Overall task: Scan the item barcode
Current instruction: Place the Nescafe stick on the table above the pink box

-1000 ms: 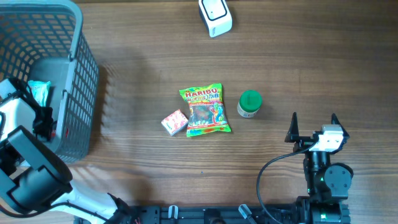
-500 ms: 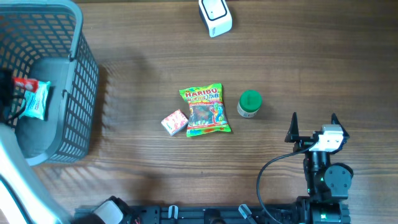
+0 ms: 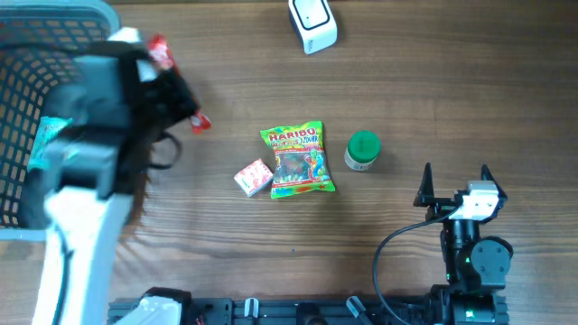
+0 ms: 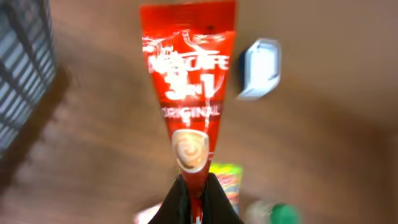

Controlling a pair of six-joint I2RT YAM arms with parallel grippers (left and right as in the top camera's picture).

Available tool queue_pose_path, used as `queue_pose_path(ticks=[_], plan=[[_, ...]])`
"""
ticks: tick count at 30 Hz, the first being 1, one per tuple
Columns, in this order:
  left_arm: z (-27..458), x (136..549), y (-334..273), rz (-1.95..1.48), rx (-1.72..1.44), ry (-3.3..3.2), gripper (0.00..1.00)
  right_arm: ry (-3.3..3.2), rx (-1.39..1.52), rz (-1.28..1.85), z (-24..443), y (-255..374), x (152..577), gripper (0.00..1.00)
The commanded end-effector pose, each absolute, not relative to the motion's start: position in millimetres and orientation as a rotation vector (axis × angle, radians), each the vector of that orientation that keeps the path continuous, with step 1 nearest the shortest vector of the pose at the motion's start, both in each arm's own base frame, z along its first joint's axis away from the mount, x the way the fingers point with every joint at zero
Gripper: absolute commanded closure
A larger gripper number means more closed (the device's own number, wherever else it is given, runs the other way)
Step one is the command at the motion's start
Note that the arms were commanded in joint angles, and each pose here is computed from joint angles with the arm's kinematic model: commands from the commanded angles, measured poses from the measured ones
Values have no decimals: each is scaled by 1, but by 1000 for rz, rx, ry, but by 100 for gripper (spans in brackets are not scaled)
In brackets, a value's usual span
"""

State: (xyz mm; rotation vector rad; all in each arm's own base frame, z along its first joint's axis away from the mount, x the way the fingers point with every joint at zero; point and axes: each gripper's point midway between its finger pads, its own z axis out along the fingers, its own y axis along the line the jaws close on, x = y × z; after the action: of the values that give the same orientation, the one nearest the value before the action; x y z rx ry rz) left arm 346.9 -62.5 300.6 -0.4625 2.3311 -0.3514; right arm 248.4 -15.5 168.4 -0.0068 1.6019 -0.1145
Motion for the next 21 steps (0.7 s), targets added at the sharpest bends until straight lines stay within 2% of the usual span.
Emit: queue_pose_path(ticks=[1, 7, 10, 15, 21], plan=[[229, 364, -70, -63, -374, 2518, 96, 1595, -18, -118, 170, -14, 248, 0], [99, 369, -76, 129, -357, 2845, 96, 1595, -18, -118, 170, -14, 248, 0], [58, 379, -104, 29, -341, 2909, 96, 1594, -18, -117, 170, -14, 248, 0], [22, 399, -139, -208, -652, 2878, 96, 1595, -18, -118, 170, -14, 248, 0], [-10, 402, -147, -217, -914, 2840, 96, 1595, -18, -117, 170, -14, 248, 0]])
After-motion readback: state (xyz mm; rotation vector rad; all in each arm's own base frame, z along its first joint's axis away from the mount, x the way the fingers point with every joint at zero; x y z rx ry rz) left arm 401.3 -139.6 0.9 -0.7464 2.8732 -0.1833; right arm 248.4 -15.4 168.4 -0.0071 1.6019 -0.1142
